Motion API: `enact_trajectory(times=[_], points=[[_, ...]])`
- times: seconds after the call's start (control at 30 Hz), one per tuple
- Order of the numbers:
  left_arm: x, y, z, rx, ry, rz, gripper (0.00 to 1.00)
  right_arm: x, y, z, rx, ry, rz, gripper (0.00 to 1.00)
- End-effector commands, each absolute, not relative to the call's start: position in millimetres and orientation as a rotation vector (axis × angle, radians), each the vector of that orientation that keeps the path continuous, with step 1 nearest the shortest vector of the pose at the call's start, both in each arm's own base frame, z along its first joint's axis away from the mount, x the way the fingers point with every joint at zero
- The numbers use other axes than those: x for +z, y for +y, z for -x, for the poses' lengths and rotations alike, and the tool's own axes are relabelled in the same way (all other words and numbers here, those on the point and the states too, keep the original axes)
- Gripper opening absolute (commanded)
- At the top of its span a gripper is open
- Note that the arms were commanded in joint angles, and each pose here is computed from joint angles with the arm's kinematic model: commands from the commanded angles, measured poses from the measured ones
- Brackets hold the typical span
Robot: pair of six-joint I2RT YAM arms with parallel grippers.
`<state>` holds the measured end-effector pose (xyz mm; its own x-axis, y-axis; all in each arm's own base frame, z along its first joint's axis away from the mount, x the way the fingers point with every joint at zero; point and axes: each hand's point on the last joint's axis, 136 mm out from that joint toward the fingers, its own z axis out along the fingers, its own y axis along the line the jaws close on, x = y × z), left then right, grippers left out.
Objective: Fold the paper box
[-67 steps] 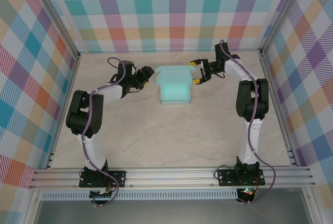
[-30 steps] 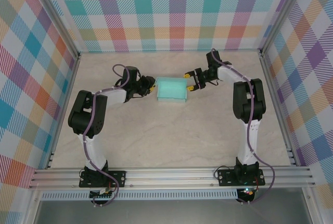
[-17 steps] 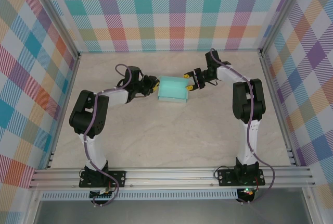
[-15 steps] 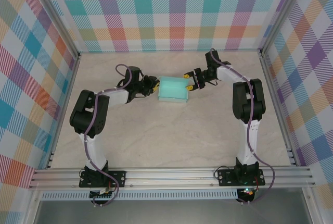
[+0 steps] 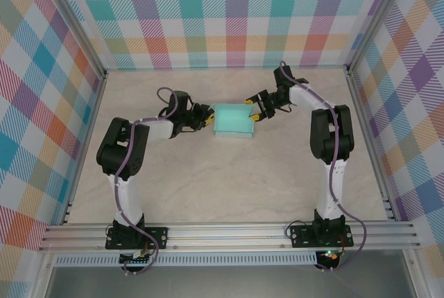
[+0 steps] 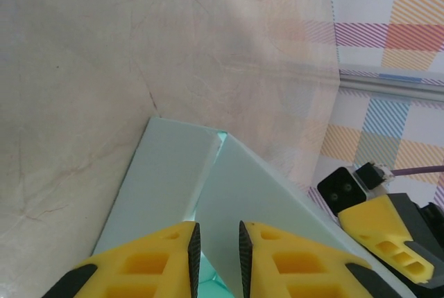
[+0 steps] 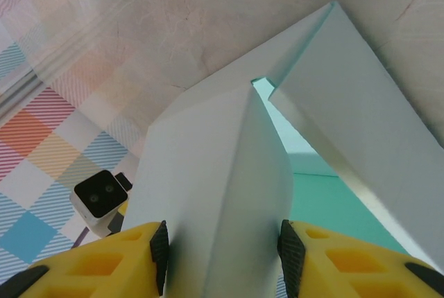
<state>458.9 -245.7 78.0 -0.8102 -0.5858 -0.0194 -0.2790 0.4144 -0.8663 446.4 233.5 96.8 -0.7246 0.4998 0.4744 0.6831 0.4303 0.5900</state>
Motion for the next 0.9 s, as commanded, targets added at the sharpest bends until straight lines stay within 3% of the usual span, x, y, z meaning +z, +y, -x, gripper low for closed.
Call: enact_trajectory(times=[0.0,0.33,0.87], points=[[60.1,-260.9,-442.4,-1.369,2.432,0.694,0.23,101.3,242.5,-438.8,-1.167,-2.473,0.943,0.48],[80.9,-285.2,-439.9,-1.432,2.422,0.530,0.26,96.2,239.3,-430.8,-1.122,-2.518,0.845,0.48],[35.2,-254.7,-418.8,-1.080,2.586,0.424,0.26,78.9,220.9,-414.0,-0.959,-2.686,0.618,0.48]])
